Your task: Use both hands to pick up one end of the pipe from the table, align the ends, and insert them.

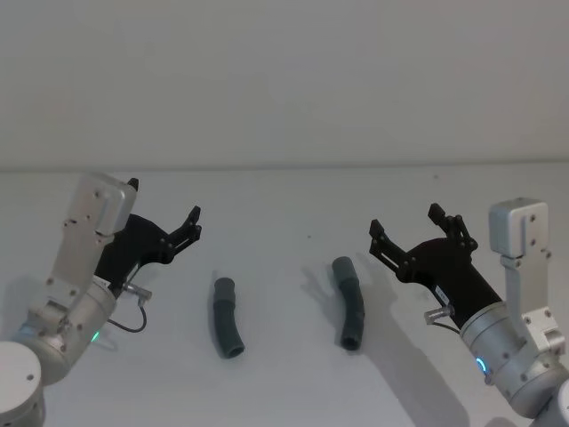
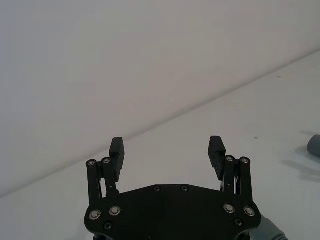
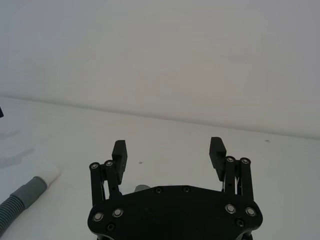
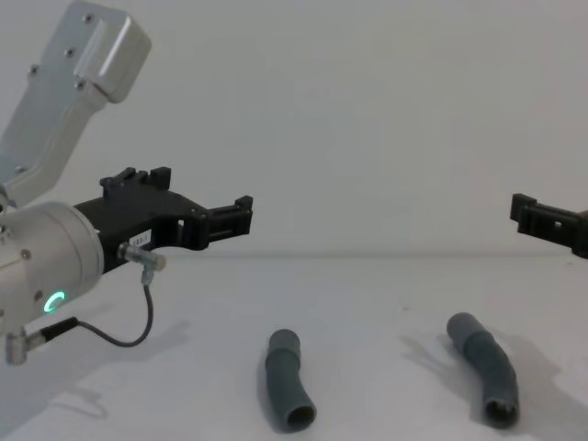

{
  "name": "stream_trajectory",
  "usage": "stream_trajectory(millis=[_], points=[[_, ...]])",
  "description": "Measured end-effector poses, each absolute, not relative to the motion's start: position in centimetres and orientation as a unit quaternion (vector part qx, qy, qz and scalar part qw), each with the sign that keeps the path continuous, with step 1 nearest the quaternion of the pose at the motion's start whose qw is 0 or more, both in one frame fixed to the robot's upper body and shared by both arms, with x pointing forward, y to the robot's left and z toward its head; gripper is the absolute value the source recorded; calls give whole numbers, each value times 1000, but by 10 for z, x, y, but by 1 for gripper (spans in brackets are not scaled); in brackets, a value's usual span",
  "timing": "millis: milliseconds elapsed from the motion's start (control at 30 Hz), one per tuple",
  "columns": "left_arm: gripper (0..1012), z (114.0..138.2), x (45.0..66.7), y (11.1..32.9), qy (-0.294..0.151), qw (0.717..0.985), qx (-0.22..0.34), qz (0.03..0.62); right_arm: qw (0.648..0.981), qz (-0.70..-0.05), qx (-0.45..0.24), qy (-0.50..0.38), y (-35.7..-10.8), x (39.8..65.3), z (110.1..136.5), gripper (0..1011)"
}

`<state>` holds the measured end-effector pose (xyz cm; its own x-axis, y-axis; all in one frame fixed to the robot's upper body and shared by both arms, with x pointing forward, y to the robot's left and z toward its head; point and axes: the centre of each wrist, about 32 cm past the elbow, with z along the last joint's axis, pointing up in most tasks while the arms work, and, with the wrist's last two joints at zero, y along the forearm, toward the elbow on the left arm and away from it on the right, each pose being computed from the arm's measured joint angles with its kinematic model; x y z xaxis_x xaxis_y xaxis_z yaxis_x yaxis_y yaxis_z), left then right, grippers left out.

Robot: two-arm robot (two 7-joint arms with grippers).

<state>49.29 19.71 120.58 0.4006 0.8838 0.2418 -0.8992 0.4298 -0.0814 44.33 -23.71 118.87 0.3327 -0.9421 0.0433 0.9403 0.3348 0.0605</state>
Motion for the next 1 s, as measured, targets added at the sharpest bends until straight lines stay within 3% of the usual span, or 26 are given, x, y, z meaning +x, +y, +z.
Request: stream_trajectory(millis=[267,1000], points=[[1001,1213,495,191,-106,831,45,544,816,-577,12,-35,-237,443,1189,1001],[1001,1251,493,163,27,818,112,563,816,-577,12,-35,-237,443,1189,1001]])
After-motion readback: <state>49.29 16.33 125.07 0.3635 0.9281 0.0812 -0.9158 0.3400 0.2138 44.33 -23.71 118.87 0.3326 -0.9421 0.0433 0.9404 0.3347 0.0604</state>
